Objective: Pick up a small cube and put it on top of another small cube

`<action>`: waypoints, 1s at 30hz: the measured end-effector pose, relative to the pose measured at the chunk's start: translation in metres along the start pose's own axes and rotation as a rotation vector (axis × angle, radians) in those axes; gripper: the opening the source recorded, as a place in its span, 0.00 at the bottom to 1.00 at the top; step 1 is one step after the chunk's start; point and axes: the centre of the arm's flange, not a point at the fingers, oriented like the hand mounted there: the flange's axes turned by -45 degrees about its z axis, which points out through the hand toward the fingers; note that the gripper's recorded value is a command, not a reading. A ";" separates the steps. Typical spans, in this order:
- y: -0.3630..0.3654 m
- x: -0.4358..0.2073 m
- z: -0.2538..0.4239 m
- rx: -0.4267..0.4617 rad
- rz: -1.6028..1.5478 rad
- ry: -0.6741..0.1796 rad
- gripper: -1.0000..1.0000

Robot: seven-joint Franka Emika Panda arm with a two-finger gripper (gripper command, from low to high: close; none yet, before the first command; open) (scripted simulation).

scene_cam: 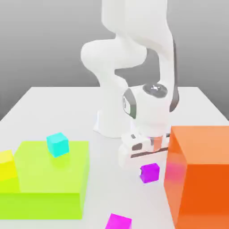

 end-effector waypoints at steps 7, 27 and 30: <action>0.001 0.002 -0.008 0.020 0.006 -0.046 0.00; -0.003 0.000 -0.054 0.003 -0.008 -0.001 0.00; -0.003 -0.002 -0.063 -0.009 -0.008 0.027 0.00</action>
